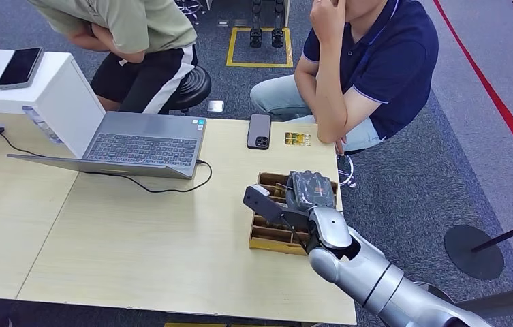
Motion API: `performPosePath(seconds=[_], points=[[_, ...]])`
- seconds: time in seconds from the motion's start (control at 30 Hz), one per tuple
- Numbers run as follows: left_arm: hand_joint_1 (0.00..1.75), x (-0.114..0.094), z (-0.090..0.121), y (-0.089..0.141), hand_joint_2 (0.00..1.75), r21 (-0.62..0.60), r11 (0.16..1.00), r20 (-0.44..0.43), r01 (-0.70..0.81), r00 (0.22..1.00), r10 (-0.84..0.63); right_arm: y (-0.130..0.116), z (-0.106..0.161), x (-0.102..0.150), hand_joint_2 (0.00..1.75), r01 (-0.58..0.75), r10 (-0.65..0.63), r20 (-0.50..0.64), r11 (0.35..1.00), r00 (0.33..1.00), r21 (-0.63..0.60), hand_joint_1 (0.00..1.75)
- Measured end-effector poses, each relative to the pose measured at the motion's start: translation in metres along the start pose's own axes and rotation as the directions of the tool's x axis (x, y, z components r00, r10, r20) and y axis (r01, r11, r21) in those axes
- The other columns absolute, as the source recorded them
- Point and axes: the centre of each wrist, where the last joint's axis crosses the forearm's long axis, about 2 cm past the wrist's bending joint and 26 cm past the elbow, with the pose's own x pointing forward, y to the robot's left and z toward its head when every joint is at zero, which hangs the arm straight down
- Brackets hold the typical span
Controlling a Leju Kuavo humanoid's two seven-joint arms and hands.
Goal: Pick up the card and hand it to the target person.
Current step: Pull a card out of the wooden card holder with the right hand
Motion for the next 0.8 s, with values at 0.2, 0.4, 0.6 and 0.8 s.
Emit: performPosePath(seconds=[0.2, 0.4, 0.6, 0.8], points=[[0.0, 0.0, 0.0, 0.0, 1.75, 0.0, 1.0, 0.003, 0.0, 1.0, 0.0, 0.0, 0.0, 0.0, 1.75, 0.002, -0.002, 0.002, 1.0, 1.0, 0.002, 1.71], [0.0, 0.0, 0.0, 0.0, 1.75, 0.014, 1.0, 0.004, 0.0, 1.0, 0.0, 0.0, 0.0, 0.0, 1.75, 0.011, -0.011, 0.007, 1.0, 1.0, 0.002, 1.71], [0.0, 0.0, 0.0, 0.0, 1.75, 0.016, 1.0, 0.005, -0.002, 1.0, 0.002, -0.004, 0.001, 0.002, 1.75, 0.11, -0.111, 0.06, 0.994, 0.992, 0.009, 1.71], [0.0, 0.0, 0.0, 0.0, 1.75, 0.013, 1.0, 0.005, -0.002, 1.0, 0.002, -0.014, 0.002, 0.005, 1.75, 0.238, -0.237, 0.103, 0.971, 0.966, 0.005, 1.71]])
